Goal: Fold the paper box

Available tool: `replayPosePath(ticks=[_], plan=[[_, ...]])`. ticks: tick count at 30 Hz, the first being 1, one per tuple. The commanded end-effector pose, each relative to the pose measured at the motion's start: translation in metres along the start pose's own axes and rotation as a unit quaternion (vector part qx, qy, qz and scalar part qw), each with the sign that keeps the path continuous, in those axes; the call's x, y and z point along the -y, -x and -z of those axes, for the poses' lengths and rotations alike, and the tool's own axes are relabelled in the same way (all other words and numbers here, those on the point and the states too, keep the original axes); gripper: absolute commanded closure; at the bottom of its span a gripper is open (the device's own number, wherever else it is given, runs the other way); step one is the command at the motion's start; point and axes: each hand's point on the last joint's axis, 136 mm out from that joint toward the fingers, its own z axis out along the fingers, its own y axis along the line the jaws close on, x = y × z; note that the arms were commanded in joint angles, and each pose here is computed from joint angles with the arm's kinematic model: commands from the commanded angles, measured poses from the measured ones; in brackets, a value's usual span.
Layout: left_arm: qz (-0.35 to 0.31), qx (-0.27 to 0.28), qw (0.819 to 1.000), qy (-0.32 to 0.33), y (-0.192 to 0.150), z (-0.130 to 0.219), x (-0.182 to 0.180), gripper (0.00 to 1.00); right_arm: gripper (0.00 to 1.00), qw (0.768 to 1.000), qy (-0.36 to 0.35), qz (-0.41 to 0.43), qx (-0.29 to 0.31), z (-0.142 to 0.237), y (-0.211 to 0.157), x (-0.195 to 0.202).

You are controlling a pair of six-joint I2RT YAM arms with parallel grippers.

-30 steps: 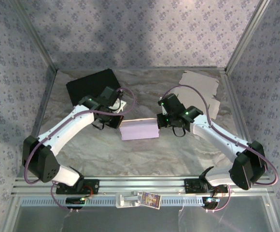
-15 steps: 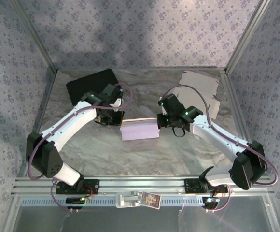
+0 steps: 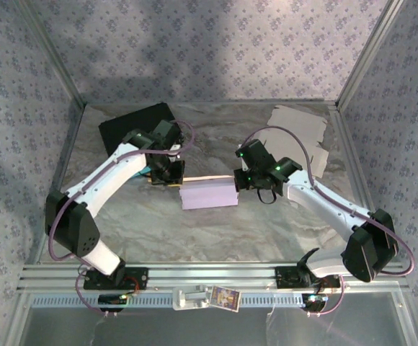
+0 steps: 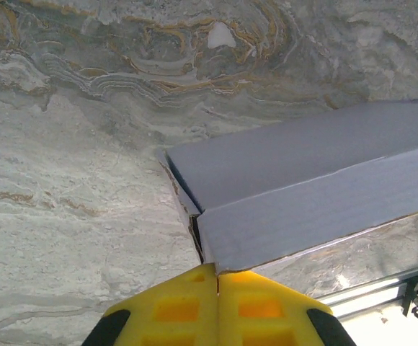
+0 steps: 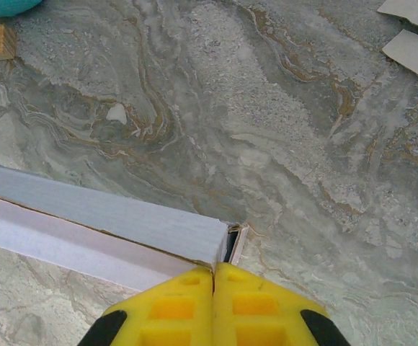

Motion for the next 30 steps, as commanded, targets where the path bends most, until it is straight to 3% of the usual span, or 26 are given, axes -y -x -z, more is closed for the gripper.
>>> replayPosePath(ticks=[1,10,21,28,30], plan=[[0.012,-0.014,0.999,-0.039,0.001,0.009,0.020,1.00,1.00,1.000,0.013,0.005,-0.023,-0.003,-0.008,-0.010],[0.007,-0.013,0.999,-0.035,0.002,0.004,0.015,1.00,1.00,1.000,0.013,0.004,-0.021,-0.002,-0.007,-0.009],[-0.043,0.036,0.997,-0.055,-0.005,-0.013,0.011,1.00,1.00,1.000,0.016,0.003,-0.017,-0.001,-0.008,-0.010],[-0.059,0.032,0.998,-0.023,-0.020,-0.025,0.000,1.00,1.00,0.999,0.020,-0.019,-0.017,0.004,-0.014,-0.008],[-0.061,0.036,0.997,-0.021,-0.021,-0.023,0.001,1.00,0.92,0.999,0.023,-0.044,-0.005,0.016,-0.009,-0.008]])
